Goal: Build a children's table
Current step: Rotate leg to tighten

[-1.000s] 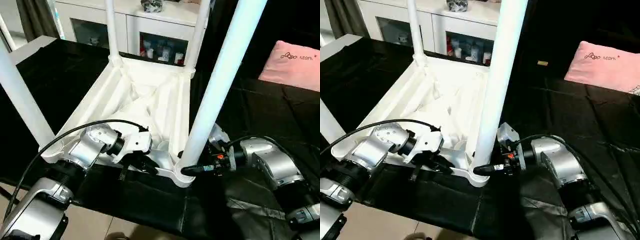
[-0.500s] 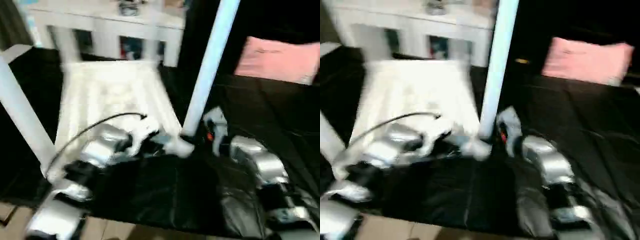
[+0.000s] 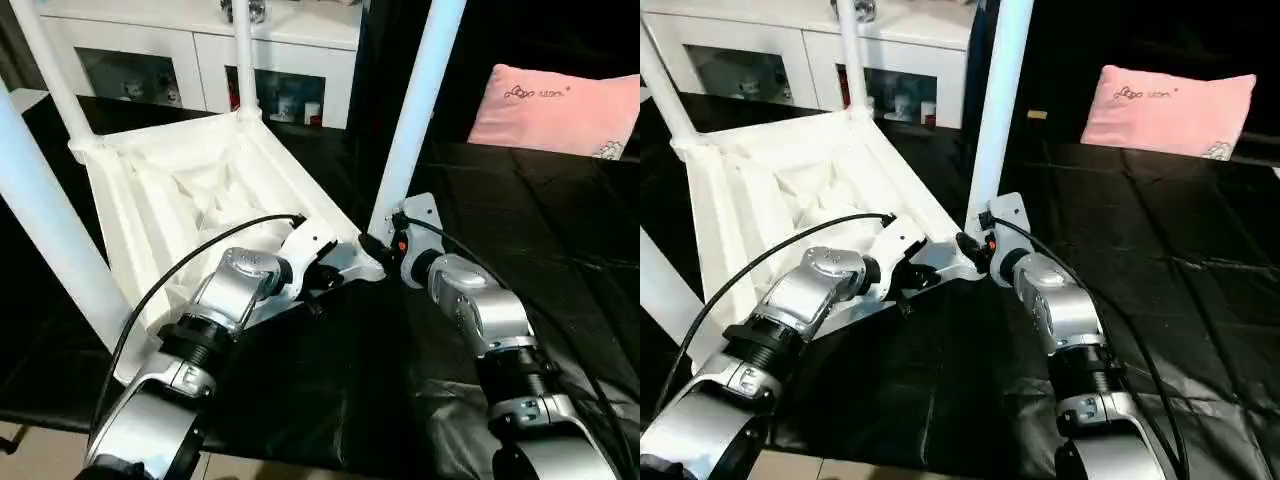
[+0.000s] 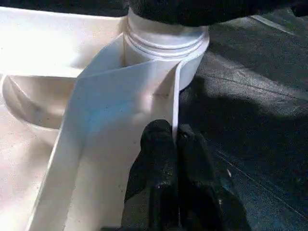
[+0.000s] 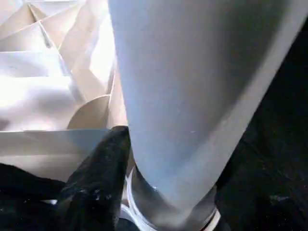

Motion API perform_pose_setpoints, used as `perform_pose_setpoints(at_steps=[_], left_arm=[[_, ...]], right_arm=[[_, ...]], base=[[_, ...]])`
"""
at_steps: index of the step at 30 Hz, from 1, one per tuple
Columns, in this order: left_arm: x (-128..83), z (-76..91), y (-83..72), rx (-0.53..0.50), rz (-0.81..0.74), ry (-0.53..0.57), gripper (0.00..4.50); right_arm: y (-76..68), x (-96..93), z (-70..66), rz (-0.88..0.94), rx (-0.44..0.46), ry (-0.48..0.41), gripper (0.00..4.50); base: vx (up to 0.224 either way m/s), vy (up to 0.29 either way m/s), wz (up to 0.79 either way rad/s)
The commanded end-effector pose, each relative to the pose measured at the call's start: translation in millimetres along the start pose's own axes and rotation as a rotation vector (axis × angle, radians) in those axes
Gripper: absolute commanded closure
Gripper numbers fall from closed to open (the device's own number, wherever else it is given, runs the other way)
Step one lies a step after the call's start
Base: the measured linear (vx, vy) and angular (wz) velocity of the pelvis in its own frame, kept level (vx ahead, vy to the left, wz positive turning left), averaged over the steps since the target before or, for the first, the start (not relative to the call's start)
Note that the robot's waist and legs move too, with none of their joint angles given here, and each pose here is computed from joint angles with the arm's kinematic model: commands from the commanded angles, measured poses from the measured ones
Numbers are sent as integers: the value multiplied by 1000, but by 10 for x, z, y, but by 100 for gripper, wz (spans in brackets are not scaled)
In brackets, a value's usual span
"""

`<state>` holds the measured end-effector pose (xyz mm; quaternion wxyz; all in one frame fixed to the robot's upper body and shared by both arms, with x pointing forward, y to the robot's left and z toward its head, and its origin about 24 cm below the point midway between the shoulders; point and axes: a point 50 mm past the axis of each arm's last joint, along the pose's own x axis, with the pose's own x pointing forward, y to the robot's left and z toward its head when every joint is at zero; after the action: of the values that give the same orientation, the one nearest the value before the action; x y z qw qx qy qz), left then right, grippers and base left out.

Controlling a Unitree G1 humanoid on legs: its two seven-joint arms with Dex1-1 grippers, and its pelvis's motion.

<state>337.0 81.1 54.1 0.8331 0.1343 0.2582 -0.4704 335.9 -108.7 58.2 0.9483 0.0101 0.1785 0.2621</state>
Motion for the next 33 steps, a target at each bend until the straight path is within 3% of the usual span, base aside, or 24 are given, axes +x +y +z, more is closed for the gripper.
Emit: perform_pose_setpoints(at_steps=[1, 9, 17, 24, 33], left_arm=[[-13, 287, -84, 94, -57, -135, 450], [-156, 141, -51, 142, -150, -118, 450], [-335, 9, -95, 327, -414, -65, 450], [-411, -60, -136, 393, -560, 6, 450], [-422, -70, -150, 448, -632, 46, 450]], right_arm=[[430, 98, -152, 234, 25, 47, 149], [231, -121, -174, 348, -37, 51, 95], [-144, -492, -97, 556, -161, 85, 9], [-238, -616, 2, 682, -199, 87, 4], [-227, -667, -49, 834, -221, 144, 4]], base=[[0, 0, 0], [0, 0, 0], [0, 0, 0], [0, 0, 0], [0, 0, 0]])
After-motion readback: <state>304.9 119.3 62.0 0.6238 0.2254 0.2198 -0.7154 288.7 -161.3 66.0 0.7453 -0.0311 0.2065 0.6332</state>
